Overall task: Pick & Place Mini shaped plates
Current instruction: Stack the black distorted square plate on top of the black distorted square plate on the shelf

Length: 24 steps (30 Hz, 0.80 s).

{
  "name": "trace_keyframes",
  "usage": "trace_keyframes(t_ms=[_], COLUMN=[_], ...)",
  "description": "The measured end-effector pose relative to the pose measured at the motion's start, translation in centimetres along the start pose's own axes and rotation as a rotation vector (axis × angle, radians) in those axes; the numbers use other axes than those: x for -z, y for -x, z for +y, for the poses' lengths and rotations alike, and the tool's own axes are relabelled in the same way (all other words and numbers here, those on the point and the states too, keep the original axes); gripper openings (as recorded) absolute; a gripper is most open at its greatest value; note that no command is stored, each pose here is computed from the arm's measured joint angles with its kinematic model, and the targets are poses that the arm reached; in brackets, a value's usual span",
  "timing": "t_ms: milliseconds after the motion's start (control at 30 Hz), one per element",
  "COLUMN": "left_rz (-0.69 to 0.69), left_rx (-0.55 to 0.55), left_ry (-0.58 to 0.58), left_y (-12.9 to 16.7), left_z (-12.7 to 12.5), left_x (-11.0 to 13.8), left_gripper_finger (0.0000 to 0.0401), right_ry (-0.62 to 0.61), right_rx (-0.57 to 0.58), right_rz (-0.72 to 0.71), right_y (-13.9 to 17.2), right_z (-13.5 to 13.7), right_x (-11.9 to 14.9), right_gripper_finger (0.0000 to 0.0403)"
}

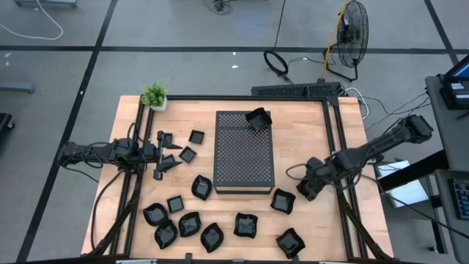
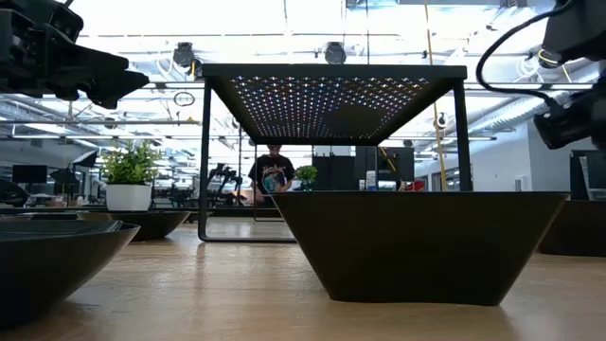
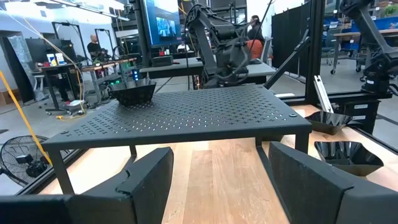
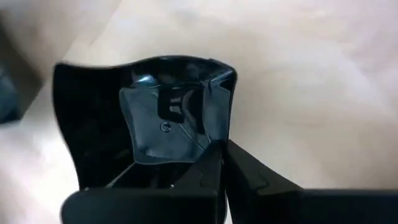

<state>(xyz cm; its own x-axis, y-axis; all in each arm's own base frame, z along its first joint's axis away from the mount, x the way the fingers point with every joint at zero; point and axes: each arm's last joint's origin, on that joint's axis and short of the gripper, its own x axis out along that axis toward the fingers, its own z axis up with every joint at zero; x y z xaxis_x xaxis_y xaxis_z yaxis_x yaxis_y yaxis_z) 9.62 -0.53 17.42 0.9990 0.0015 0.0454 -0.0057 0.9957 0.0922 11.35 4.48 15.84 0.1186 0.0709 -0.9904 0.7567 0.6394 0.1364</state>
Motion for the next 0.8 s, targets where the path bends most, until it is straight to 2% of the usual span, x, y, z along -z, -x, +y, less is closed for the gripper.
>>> trace_keyframes(t_ms=[433, 533, 800], left_rz=[0.000, 0.000, 0.000], left_rx=[0.000, 0.000, 0.000], left_ry=[0.000, 0.000, 0.000], left_y=[0.0, 0.0, 0.0], left_z=[0.0, 0.0, 0.0], left_x=[0.0, 0.0, 0.0], left_gripper_finger=[0.0269, 0.0269, 0.0269], right_ry=[-0.166, -0.184, -0.117], right_rx=[-0.150, -0.241, -0.487], right_rz=[-0.322, -0.392, -0.671], right_y=[2.4, 3.1, 6.0], right_z=[-1.5, -1.5, -1.1], right_x=[-2.0, -2.3, -3.2], right_gripper_finger=[0.0000, 0.0000, 0.0000])
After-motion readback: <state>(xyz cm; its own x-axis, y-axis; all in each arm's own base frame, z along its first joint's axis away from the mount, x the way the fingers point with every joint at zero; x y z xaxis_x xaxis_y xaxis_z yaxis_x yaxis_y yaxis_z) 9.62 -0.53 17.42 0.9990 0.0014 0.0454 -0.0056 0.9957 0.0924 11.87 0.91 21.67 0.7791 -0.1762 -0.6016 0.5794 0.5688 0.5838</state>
